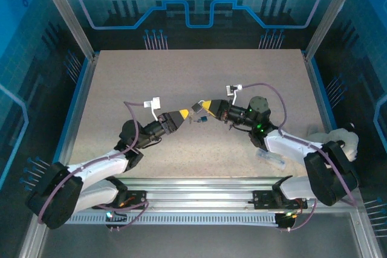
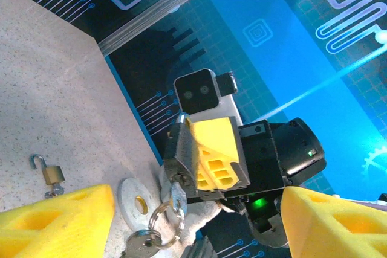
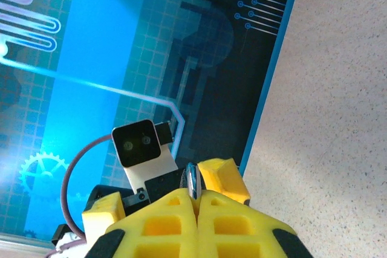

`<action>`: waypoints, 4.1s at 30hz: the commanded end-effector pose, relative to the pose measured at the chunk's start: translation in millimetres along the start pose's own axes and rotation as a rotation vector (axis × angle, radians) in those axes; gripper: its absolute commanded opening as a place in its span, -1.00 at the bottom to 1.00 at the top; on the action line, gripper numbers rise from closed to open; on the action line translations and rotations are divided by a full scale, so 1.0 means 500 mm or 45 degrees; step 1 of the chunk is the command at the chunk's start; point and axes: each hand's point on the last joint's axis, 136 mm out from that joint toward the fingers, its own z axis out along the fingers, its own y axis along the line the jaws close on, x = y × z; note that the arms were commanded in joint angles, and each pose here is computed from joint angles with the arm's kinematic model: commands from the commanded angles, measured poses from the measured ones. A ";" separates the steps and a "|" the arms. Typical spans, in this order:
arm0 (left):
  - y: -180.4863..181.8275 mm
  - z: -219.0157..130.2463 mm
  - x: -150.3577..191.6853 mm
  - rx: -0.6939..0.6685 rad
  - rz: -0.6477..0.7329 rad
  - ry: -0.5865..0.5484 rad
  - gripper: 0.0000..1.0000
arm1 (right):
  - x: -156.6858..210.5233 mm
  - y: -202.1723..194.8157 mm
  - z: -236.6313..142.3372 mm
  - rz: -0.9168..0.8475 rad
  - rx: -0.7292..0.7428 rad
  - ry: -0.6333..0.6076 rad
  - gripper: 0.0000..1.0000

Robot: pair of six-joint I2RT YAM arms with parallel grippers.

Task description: Lock with the key

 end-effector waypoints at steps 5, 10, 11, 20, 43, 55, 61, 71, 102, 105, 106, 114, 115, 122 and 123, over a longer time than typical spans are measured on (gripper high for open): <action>-0.028 -0.001 -0.020 0.114 -0.033 -0.056 0.30 | -0.036 0.039 0.003 -0.028 -0.104 -0.075 -1.00; -0.017 0.005 -0.014 0.127 -0.079 -0.047 0.26 | -0.041 0.042 0.003 -0.034 -0.121 -0.096 -1.00; -0.013 0.007 -0.011 0.127 -0.090 -0.041 0.26 | -0.040 0.042 0.005 -0.032 -0.125 -0.095 -1.00; -0.009 0.018 -0.012 0.155 -0.119 -0.039 0.14 | -0.032 0.028 0.017 -0.002 -0.141 -0.079 -1.00; 0.003 0.027 0.000 0.143 -0.143 0.002 -0.37 | -0.019 0.026 0.041 0.017 -0.180 -0.043 -1.00; 0.013 0.022 -0.005 0.126 -0.161 -0.006 -0.42 | -0.002 0.023 0.040 0.023 -0.191 -0.002 -1.00; 0.016 0.023 -0.009 0.124 -0.169 -0.006 -0.52 | 0.009 0.021 0.043 0.023 -0.190 0.024 -1.00; 0.018 0.026 -0.011 0.125 -0.185 0.002 -0.66 | 0.014 0.022 0.044 0.017 -0.190 0.033 -1.00; 0.015 0.010 -0.017 0.130 -0.193 -0.008 -1.00 | -0.014 0.018 0.029 -0.003 -0.209 -0.041 -1.00; 0.014 0.009 -0.017 0.132 -0.191 -0.007 -1.00 | -0.023 0.015 0.025 0.004 -0.212 -0.058 -1.00; 0.013 0.008 -0.017 0.132 -0.193 -0.008 -1.00 | -0.025 0.013 0.024 0.007 -0.209 -0.062 -1.00; 0.017 0.000 -0.011 0.124 -0.195 -0.005 -1.00 | -0.043 0.014 0.006 -0.022 -0.172 -0.111 -1.00; 0.018 -0.001 -0.010 0.121 -0.195 -0.005 -1.00 | -0.044 0.015 0.005 -0.025 -0.169 -0.111 -1.00; 0.019 -0.004 -0.007 0.120 -0.196 -0.001 -1.00 | -0.052 0.017 0.000 -0.032 -0.168 -0.130 -1.00; 0.019 -0.005 -0.007 0.119 -0.194 -0.002 -1.00 | -0.054 0.015 -0.002 -0.029 -0.166 -0.136 -1.00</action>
